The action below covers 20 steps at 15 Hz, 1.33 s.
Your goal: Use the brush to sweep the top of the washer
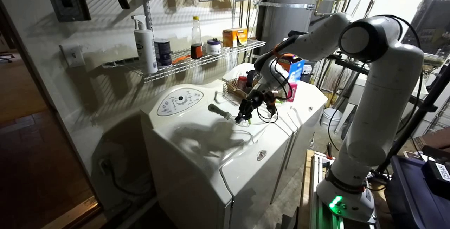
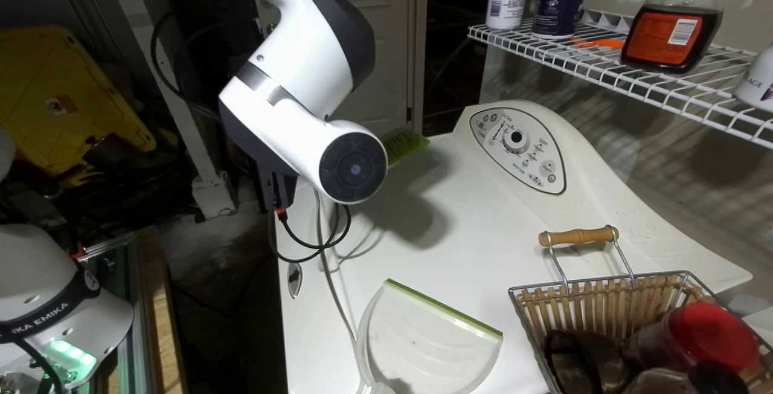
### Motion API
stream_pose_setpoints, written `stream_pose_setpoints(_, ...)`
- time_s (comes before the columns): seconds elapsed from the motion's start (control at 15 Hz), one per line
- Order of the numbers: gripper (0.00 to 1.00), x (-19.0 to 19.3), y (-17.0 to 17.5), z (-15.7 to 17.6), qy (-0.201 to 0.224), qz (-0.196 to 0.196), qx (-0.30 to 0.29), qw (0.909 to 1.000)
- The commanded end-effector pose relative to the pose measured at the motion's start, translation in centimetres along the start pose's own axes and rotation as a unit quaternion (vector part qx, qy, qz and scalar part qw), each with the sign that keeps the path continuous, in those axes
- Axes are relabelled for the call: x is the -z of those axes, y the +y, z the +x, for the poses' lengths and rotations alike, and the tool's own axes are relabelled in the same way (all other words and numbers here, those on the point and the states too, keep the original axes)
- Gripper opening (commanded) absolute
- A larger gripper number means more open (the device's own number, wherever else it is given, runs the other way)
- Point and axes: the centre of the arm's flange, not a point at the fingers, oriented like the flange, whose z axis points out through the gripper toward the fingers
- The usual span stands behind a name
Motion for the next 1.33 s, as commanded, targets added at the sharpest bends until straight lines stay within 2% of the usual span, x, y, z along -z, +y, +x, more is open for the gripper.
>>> stream_pose_setpoints(0.0, 0.04, 0.9, 2.0, 2.9, -0.022, 0.081, -0.052, 0.9951)
stream_pose_setpoints(0.2, 0.04, -0.3, 4.0, 3.3, -0.041, 0.144, -0.083, 0.9852)
stream_pose_setpoints(0.4, 0.04, -2.7, 4.8, 3.0, -0.076, 0.205, -0.106, 0.97)
stream_pose_setpoints(0.6, 0.04, -5.5, 4.3, 2.5, -0.117, 0.269, -0.116, 0.9489)
stream_pose_setpoints(0.8, 0.04, -8.3, 3.9, 2.4, -0.159, 0.331, -0.126, 0.9216)
stream_pose_setpoints(0.93, 0.04, -10.2, 3.6, 2.5, -0.167, 0.361, -0.121, 0.9093)
stream_pose_setpoints(1.07, 0.04, -12.4, 3.7, 2.6, -0.163, 0.359, -0.11, 0.9125)
stream_pose_setpoints(1.27, 0.04, -15.1, 4.0, 2.5, -0.155, 0.319, -0.077, 0.9319)
